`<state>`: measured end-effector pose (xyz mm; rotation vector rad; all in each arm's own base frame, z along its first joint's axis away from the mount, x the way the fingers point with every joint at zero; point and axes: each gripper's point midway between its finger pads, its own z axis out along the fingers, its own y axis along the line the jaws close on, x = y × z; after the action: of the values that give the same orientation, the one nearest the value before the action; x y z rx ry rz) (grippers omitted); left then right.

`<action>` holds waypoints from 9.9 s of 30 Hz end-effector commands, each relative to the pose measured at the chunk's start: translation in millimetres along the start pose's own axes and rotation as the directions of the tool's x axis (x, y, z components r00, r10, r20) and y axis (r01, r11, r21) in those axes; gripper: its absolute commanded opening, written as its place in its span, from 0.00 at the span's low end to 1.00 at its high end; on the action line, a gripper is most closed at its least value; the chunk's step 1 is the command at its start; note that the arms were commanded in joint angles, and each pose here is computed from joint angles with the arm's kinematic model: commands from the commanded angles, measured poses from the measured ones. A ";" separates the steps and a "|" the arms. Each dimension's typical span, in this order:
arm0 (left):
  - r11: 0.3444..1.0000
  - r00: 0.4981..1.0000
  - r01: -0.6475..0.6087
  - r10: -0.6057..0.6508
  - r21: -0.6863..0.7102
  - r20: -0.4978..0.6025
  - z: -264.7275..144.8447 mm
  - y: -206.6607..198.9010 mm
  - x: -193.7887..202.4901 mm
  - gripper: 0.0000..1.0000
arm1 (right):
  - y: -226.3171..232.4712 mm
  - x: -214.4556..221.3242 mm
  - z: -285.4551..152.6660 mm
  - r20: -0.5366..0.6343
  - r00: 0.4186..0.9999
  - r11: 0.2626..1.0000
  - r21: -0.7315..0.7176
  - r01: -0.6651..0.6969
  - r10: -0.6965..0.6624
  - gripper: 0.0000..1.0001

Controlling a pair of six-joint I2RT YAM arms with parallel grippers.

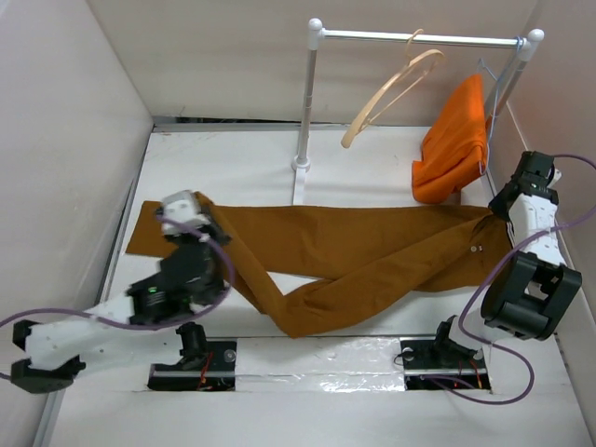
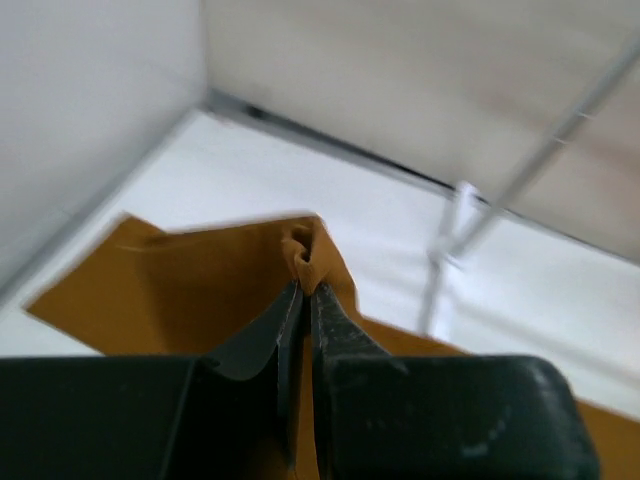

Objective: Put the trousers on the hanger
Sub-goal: Fold the trousers at the center of the board.

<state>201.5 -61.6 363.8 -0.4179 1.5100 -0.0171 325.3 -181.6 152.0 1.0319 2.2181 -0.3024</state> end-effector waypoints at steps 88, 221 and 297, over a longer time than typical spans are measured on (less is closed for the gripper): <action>0.635 0.727 0.101 -0.573 -0.766 -0.378 132.2 235.1 246.2 0.71 | 86.9 77.8 -91.7 0.186 0.950 0.677 -0.735 -0.037 0.253 0.36; 0.995 0.694 0.053 0.024 0.084 -0.720 -48.4 -22.6 395.6 0.00 | 171.7 124.1 -385.2 0.451 0.892 -0.029 -0.892 0.452 0.025 0.00; 0.867 0.857 0.480 -0.432 0.132 -0.283 -20.5 9.4 54.6 0.57 | 351.0 352.2 -427.4 0.525 0.815 -0.087 -0.849 0.521 -0.246 0.13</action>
<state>173.4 -39.0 340.5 -0.6422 1.5241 -0.6730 208.5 484.7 199.7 -0.6856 1.8894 0.7990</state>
